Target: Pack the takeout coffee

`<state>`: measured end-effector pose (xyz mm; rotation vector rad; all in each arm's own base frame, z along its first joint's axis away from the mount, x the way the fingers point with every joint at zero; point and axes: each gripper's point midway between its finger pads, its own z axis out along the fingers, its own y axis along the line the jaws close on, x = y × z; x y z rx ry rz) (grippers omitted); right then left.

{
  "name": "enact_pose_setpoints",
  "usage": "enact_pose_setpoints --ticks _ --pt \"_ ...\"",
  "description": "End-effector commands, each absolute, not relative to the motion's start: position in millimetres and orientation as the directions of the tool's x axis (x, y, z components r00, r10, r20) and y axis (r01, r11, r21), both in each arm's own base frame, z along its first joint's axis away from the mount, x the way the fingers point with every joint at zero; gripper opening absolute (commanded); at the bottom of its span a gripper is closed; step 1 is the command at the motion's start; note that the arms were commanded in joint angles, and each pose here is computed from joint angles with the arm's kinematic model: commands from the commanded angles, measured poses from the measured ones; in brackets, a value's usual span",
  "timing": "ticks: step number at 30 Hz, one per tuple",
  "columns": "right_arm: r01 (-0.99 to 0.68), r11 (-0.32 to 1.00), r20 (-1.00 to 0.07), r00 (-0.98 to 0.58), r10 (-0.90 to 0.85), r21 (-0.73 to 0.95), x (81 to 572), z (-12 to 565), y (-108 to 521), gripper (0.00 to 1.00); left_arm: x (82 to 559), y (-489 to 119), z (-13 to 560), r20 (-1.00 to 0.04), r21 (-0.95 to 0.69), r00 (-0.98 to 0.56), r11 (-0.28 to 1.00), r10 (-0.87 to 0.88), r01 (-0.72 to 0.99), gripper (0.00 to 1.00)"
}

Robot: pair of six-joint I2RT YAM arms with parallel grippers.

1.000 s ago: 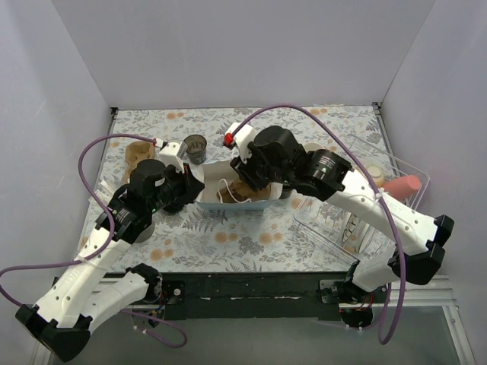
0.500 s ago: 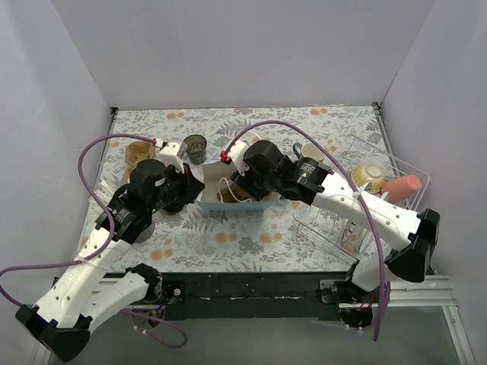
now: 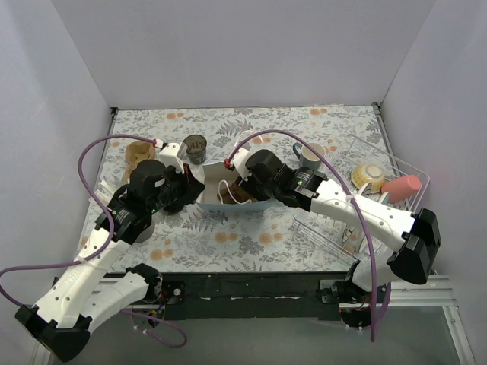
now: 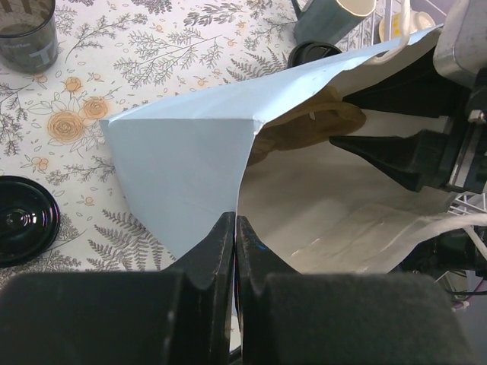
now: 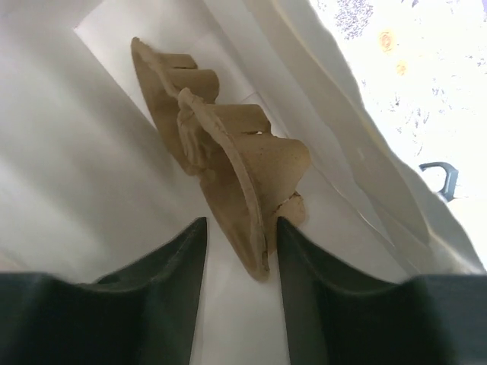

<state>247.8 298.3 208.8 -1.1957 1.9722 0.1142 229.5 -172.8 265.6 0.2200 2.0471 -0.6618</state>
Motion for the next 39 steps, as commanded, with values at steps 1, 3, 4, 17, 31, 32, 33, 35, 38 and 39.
enact_pose_setpoints --ticks 1,3,4,17,31,32,33,35,38,39 --pt "-0.731 0.597 -0.747 -0.183 -0.64 -0.332 260.9 228.0 302.6 0.4 224.6 -171.6 281.0 -0.847 -0.38 -0.515 0.824 -0.128 0.419 0.0" --pt "-0.717 0.608 -0.751 -0.181 -0.635 -0.341 264.8 228.6 302.5 0.26 223.7 -171.9 281.1 -0.846 -0.384 -0.516 0.823 -0.132 0.419 0.0" --pt "-0.712 0.611 -0.75 -0.182 -0.636 -0.346 266.1 229.1 302.1 0.21 223.7 -171.5 280.9 -0.845 -0.387 -0.517 0.823 -0.135 0.416 0.0" --pt "-0.703 0.681 -0.804 -0.274 -0.528 -0.208 262.6 290.4 316.0 0.01 226.8 -162.8 271.6 -0.819 -0.408 -0.544 0.852 -0.183 0.328 0.0" --pt "-0.626 0.776 -0.707 -0.58 -0.405 0.07 241.6 288.2 312.4 0.01 232.4 -151.6 260.2 -0.806 -0.391 -0.556 0.887 -0.202 0.245 0.0" --pt "-0.611 0.785 -0.698 -0.605 -0.382 0.1 240.7 286.4 313.0 0.01 232.1 -151.4 259.2 -0.805 -0.391 -0.557 0.888 -0.201 0.244 0.0" --pt "-0.605 0.786 -0.689 -0.624 -0.368 0.127 241.2 284.2 312.6 0.01 232.2 -151.2 258.5 -0.804 -0.391 -0.559 0.888 -0.202 0.241 0.0" --pt "-0.587 0.791 -0.682 -0.651 -0.334 0.174 241.8 282.5 314.9 0.01 232.3 -150.1 258.2 -0.803 -0.388 -0.561 0.891 -0.202 0.234 0.0" --pt "-0.544 0.808 -0.643 -0.706 -0.296 0.226 247.3 271.6 312.4 0.01 233.3 -149.1 257.0 -0.802 -0.383 -0.562 0.895 -0.201 0.227 0.0" --pt "-0.53 0.816 -0.63 -0.721 -0.29 0.231 249.6 266.0 310.6 0.01 233.1 -149.2 258.1 -0.803 -0.385 -0.56 0.894 -0.202 0.229 0.0"
